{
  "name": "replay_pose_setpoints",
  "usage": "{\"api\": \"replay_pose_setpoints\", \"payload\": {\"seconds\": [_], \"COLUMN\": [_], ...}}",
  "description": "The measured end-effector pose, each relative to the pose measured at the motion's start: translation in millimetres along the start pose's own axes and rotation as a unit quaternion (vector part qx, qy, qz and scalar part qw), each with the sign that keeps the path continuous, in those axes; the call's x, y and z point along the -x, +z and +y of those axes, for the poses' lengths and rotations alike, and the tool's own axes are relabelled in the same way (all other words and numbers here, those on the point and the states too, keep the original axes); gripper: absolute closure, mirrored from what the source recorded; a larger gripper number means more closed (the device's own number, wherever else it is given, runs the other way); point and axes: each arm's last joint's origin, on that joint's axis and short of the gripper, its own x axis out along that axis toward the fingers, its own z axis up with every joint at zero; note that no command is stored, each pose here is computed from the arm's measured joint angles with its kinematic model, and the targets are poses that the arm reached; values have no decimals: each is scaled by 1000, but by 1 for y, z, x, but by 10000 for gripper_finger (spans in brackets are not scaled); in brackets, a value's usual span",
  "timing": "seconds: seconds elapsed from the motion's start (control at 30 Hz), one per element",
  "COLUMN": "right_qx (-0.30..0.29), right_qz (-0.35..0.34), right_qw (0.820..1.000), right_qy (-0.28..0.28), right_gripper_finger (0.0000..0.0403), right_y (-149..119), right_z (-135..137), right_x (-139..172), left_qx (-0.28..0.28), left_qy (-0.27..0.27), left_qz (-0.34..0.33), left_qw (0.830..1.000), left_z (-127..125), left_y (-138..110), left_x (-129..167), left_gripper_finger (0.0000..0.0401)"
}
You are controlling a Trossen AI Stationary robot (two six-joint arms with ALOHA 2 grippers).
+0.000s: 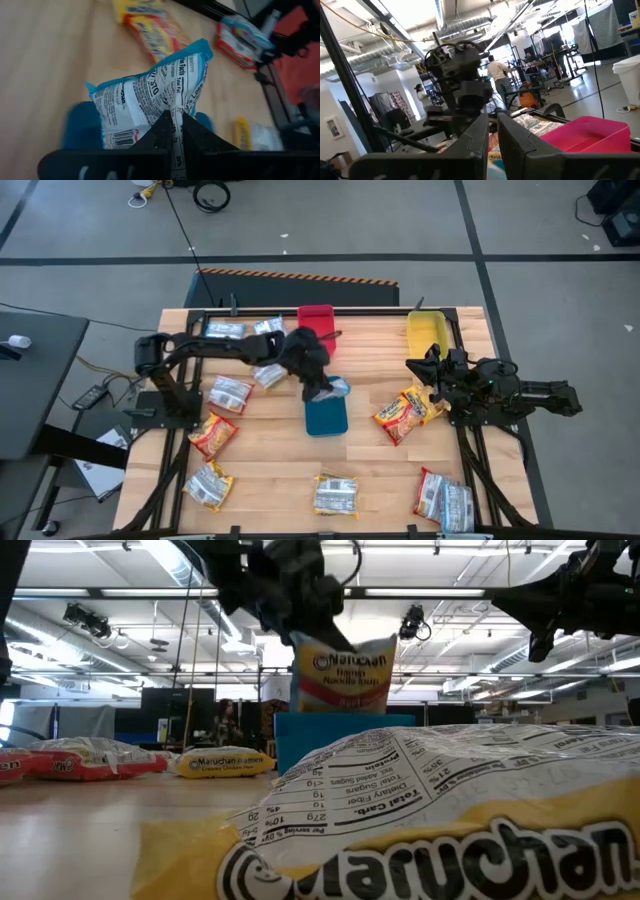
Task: Sort Maruchan noodles
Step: Put the blue noodle pack into the blue bin
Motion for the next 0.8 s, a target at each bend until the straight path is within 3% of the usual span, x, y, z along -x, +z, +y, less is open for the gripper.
{"api": "replay_pose_setpoints", "payload": {"seconds": [0.13, 0.3, 0.43, 0.63, 0.8], "right_qx": [0, 0, 0, -2, 1], "right_qz": [0, 0, 0, 0, 0], "right_qw": [1000, 1000, 1000, 1000, 1000], "right_qy": [0, 0, 0, 0, 8], "right_gripper_finger": [357, 357, 357, 357, 357], "right_y": [0, 0, 0, 0, 0], "right_z": [0, 0, 0, 0, 1], "right_x": [0, 0, 0, 0, 0], "left_qx": [3, 17, 11, 3, 22], "left_qy": [-14, -61, -65, 5, 20], "left_qz": [-2, 12, 27, 30, 21], "left_qw": [1000, 998, 997, 1000, 999], "left_z": [9, 2, -5, 4, 12], "left_y": [2, 0, -4, -6, -4], "left_x": [4, 3, -1, 1, 5], "left_gripper_finger": [381, 381, 381, 381, 381]}}
